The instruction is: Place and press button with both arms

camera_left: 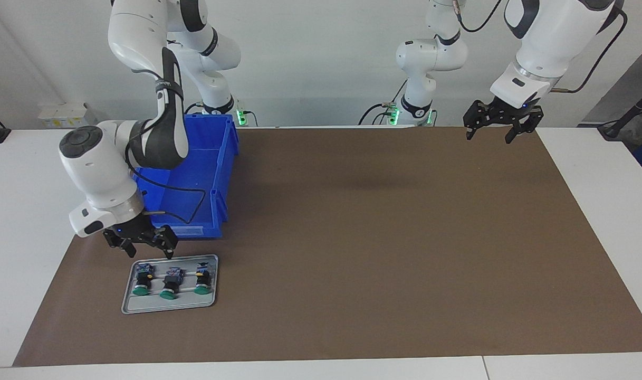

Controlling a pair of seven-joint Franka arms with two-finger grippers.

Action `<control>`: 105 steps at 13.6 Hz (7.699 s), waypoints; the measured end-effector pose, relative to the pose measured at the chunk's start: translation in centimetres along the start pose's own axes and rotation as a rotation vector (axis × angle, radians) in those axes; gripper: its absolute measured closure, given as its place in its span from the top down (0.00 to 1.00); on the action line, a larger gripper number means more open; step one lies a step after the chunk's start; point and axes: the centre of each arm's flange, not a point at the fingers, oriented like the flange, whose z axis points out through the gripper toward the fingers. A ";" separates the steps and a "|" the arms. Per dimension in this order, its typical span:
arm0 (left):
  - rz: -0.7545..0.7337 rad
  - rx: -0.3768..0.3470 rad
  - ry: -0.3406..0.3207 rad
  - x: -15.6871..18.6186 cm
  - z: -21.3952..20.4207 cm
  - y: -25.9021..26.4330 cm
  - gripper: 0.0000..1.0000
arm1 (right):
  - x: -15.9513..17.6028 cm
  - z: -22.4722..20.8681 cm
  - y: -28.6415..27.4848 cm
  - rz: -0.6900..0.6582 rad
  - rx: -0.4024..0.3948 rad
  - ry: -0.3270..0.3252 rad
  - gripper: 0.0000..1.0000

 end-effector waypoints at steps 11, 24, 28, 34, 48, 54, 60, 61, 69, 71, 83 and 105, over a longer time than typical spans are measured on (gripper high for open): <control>0.001 0.000 0.000 0.0 0.0 0.1 1.00 | -2.2 9.6 0.7 0.005 -0.018 0.013 0.93; -0.009 0.000 0.000 0.0 0.0 -0.5 1.00 | 2.6 -2.2 -0.6 0.276 -0.012 -0.016 0.41; -0.012 -0.001 0.000 0.0 0.0 -0.6 1.00 | 1.6 -8.9 -6.4 0.677 -0.055 -0.041 0.41; -0.119 -0.001 0.003 -0.1 -0.1 -0.8 1.00 | -3.5 -10.2 -22.3 1.211 -0.109 -0.039 0.41; -0.165 -0.002 0.008 -0.4 -0.4 -2.0 1.00 | -20.4 1.1 -47.9 1.392 -0.120 0.065 0.41; -0.166 -0.002 0.009 -0.4 -0.5 -2.0 1.00 | -23.3 4.6 -48.5 1.366 -0.107 0.052 0.41; -0.166 -0.002 0.010 -0.4 -0.5 -2.0 1.00 | -24.4 5.6 -48.7 1.413 -0.071 0.045 0.41; -0.168 -0.002 0.010 -0.4 -0.5 -2.1 1.00 | -24.6 5.5 -48.9 1.411 -0.069 0.045 0.41; -0.180 -0.003 0.010 -0.5 -0.5 -2.8 1.00 | -25.6 4.8 -49.8 1.392 -0.060 0.042 0.57; -0.180 -0.003 0.010 -0.5 -0.5 -2.8 1.00 | -26.1 4.6 -50.3 1.381 -0.058 0.041 0.82; -0.207 -0.004 0.009 -0.7 -0.5 -4.1 1.00 | -15.7 -9.0 -33.9 0.975 -0.069 0.037 1.00; -0.168 -0.001 0.008 -0.4 -0.3 -2.0 1.00 | -9.8 -24.1 3.9 0.248 -0.052 -0.153 1.00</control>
